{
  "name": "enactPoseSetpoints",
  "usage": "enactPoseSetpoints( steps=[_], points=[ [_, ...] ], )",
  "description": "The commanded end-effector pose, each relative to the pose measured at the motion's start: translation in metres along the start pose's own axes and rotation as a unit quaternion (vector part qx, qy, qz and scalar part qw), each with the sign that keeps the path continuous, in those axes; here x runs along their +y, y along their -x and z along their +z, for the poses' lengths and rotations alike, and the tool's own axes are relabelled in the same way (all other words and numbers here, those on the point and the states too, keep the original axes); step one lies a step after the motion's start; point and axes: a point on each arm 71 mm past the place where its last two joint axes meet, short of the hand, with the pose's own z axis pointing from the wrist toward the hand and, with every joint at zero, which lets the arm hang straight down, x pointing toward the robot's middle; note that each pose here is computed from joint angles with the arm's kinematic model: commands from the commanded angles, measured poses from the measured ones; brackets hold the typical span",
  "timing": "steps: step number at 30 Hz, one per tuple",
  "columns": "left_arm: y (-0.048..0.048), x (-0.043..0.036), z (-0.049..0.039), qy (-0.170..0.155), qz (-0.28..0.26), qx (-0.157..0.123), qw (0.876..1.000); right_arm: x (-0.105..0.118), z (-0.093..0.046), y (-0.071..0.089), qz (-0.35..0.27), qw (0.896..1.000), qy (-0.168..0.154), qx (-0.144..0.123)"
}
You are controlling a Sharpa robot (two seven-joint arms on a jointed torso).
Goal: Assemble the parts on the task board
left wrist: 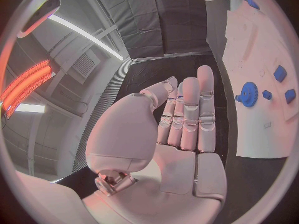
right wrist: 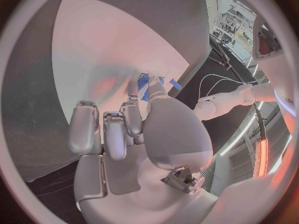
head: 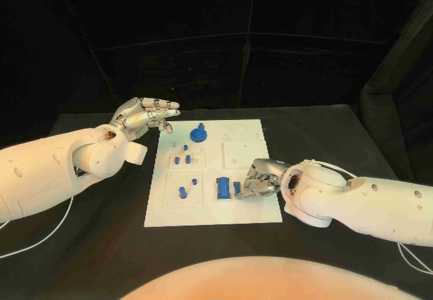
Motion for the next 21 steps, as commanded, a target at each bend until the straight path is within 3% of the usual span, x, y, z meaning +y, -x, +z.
enactPoseSetpoints(
  steps=[1, 15, 21],
  points=[
    [-0.0009, -0.0012, 0.0005, -0.002, -0.004, 0.005, 1.000, 0.002, 0.000, 0.000, -0.010, 1.000, 0.013, 0.002],
    [-0.0011, -0.0011, 0.0007, -0.002, -0.004, 0.005, 1.000, -0.003, 0.009, 0.001, -0.015, 1.000, 0.001, 0.002],
    [-0.0011, -0.0008, 0.0008, 0.000, -0.004, 0.006, 1.000, -0.001, 0.012, -0.004, -0.021, 0.999, 0.007, 0.029]
  ],
)
